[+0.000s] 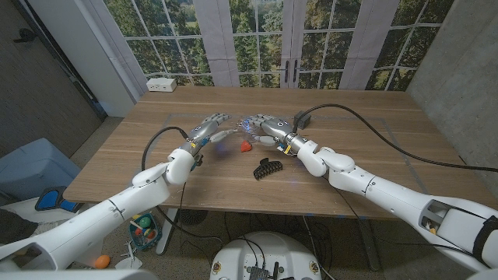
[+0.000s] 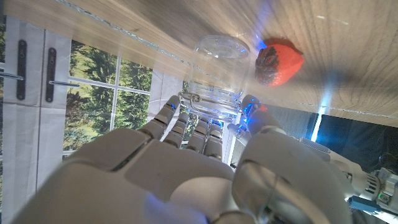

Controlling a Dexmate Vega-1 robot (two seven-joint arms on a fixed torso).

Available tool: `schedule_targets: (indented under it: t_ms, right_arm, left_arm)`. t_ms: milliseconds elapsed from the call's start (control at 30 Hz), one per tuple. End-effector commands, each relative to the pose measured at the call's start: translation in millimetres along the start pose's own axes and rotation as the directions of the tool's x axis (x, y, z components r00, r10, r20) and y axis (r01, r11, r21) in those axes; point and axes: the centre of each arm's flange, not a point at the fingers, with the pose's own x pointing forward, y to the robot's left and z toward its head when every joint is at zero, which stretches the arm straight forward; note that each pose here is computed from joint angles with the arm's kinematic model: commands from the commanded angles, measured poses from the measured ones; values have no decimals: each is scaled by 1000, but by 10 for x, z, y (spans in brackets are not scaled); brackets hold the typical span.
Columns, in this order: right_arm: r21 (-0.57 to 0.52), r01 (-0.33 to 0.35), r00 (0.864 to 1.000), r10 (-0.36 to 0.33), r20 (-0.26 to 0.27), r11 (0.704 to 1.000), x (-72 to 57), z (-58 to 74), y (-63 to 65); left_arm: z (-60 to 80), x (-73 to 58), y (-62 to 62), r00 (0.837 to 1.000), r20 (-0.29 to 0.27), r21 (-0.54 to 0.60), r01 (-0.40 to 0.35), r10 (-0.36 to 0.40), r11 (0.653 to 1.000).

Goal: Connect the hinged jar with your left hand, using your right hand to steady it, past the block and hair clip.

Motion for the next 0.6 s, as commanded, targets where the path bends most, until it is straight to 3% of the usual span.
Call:
schedule_targets:
  t_ms: [33, 200, 400, 600]
  right_arm:
    - [4, 0, 1000, 0, -2, 1000, 15, -24, 15]
    - [6, -4, 1000, 4, 2, 1000, 20, -17, 24]
    - [5, -5, 1000, 5, 2, 1000, 56, -12, 49]
    - [10, -6, 1000, 6, 0, 1000, 24, -15, 69]
  left_arm:
    - [122, 41, -33, 1000, 4, 81, 11, -11, 997]
    - [86, 55, -17, 999, -15, 63, 36, -35, 997]
    - [138, 114, -31, 995, 43, -5, 92, -92, 996]
    - [129, 149, -62, 988, 54, -51, 148, -146, 988]
